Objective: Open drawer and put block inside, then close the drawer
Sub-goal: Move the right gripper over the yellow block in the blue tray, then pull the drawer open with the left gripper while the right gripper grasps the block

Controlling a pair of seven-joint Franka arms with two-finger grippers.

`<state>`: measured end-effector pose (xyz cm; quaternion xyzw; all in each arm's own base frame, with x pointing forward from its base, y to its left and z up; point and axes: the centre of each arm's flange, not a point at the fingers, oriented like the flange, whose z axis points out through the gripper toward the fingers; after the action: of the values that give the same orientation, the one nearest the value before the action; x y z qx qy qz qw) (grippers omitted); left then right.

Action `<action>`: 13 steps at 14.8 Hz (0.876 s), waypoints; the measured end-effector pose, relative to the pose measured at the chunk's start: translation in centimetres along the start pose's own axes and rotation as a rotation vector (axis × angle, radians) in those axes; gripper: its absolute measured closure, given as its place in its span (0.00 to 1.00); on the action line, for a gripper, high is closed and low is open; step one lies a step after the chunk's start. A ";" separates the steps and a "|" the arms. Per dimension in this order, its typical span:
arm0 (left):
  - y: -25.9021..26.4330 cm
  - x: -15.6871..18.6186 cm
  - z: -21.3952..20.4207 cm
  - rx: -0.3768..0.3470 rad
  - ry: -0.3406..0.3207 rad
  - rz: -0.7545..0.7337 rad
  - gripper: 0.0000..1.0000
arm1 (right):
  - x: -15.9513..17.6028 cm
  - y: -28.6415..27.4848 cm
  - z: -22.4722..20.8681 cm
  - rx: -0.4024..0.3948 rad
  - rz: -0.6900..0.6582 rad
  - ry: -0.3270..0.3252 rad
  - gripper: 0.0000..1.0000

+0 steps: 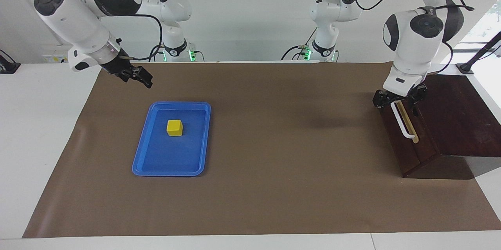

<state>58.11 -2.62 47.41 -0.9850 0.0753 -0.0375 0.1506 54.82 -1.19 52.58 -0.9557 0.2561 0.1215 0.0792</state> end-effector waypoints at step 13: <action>1.9 -1.1 7.8 0.135 0.046 0.143 0.00 | 7.7 4.3 15.7 0.322 0.839 -0.345 0.00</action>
<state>57.49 -1.93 39.36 -0.9636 0.1464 -0.0543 0.2170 56.05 -5.14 35.10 -0.7112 0.6185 0.2587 0.2117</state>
